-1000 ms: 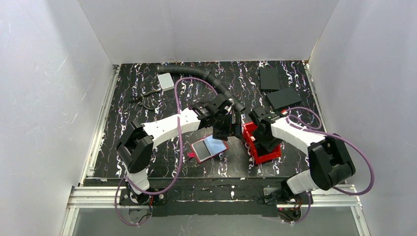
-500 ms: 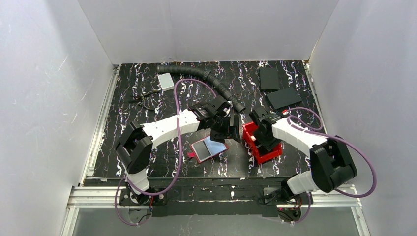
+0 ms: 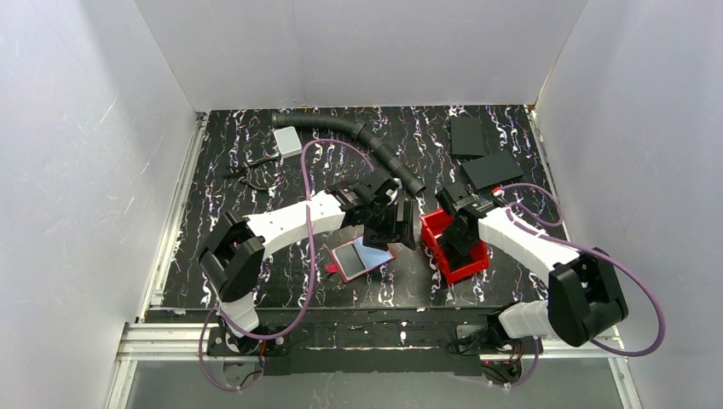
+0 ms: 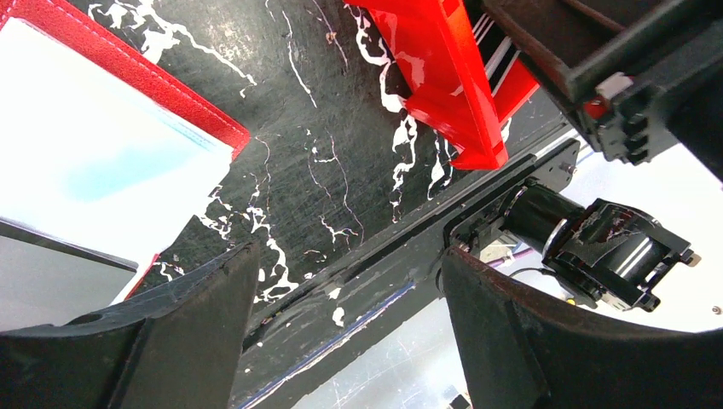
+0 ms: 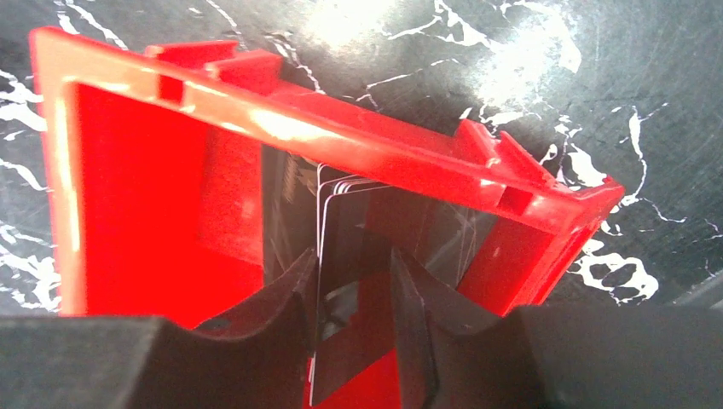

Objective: Put the credit cards into the card holder
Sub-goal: Pick up the credit card from the storage box.

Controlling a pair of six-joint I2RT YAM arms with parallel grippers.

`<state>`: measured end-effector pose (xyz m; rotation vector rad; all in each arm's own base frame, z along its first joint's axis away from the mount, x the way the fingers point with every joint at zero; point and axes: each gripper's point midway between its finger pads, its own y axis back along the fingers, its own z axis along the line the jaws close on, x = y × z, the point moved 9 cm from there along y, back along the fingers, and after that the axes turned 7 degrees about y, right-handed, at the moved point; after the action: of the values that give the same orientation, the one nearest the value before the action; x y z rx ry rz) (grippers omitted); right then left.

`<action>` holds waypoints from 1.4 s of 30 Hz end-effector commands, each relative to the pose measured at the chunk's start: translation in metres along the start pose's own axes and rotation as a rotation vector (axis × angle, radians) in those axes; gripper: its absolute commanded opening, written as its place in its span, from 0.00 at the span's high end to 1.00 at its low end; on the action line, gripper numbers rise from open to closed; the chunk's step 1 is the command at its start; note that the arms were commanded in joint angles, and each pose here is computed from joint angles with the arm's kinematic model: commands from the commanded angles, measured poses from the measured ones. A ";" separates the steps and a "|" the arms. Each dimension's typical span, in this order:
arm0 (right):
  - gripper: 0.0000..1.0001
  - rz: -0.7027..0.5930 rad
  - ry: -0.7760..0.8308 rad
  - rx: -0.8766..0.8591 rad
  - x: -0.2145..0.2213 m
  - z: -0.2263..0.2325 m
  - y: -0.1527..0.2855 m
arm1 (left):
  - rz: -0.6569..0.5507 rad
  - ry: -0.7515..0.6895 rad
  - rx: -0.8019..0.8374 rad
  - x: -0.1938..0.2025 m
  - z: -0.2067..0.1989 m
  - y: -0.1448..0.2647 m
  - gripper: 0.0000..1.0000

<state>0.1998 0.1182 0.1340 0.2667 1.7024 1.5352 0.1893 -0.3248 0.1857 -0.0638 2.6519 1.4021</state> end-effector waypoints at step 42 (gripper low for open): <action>0.36 -0.059 -0.029 -0.039 -0.004 0.007 -0.014 | 0.003 -0.004 0.046 0.013 0.004 0.019 0.23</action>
<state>0.2121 0.1226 0.1279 0.2113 1.6340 1.5669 0.1803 -0.3164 0.1834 -0.0482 2.6779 1.3970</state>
